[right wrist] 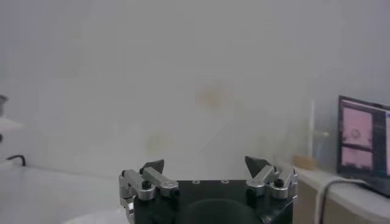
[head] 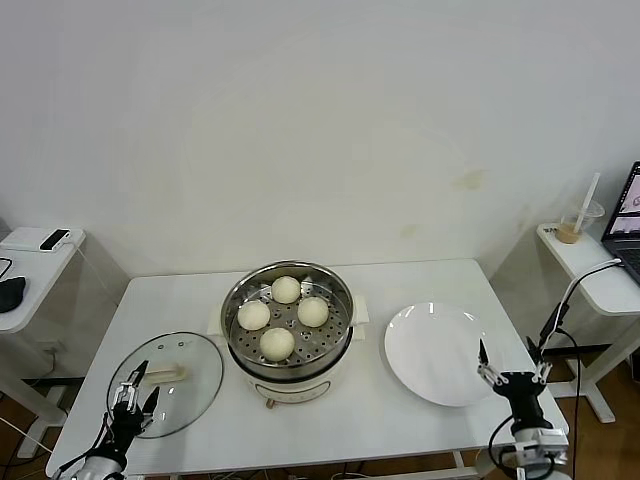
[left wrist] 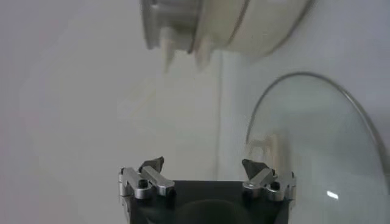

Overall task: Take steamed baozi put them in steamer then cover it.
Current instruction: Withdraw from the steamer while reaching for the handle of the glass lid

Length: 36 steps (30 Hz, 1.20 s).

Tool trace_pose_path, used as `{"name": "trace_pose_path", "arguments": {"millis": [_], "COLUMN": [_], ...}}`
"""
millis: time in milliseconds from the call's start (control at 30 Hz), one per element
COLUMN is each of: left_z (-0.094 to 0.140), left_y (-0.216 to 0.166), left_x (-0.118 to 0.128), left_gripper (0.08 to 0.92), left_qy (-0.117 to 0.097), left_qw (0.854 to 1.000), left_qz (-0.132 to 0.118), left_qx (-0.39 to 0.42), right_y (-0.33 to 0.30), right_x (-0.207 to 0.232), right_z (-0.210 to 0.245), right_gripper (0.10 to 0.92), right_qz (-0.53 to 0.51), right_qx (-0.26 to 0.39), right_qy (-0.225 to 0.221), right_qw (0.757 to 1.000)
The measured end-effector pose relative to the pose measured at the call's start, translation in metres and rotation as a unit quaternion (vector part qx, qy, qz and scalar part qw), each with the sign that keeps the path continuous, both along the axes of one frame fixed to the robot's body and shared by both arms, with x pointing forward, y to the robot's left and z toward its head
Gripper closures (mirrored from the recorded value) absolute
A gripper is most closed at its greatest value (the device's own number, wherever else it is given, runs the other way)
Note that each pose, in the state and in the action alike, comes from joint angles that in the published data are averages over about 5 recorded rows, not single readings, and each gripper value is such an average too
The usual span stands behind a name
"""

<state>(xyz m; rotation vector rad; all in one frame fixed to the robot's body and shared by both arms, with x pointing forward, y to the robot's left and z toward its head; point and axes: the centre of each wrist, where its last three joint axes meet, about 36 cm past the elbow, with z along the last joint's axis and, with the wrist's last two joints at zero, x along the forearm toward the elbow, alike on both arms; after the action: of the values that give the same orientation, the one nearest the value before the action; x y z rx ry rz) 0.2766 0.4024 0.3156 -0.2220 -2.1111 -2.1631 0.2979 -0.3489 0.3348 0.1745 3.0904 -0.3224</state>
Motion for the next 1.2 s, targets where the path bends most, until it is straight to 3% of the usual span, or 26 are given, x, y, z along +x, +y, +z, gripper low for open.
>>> {"name": "trace_pose_path", "arguments": {"millis": [433, 1200], "left_z": [-0.012, -0.023], "left_y": [0.012, 0.027], "left_x": [0.031, 0.079], "left_gripper": [0.177, 0.177], "left_qy": [0.008, 0.008], "left_qw": [1.000, 0.999], "left_qz": [-0.005, 0.009], "left_qx": [0.029, 0.035], "right_y": [0.005, 0.022], "right_x": [-0.026, -0.045], "right_z": [-0.017, -0.022], "right_gripper": [0.200, 0.200], "right_qz": [-0.015, -0.010], "right_qx": [-0.008, -0.021], "right_qy": [0.026, 0.041], "right_qw": [1.000, 0.999]}}
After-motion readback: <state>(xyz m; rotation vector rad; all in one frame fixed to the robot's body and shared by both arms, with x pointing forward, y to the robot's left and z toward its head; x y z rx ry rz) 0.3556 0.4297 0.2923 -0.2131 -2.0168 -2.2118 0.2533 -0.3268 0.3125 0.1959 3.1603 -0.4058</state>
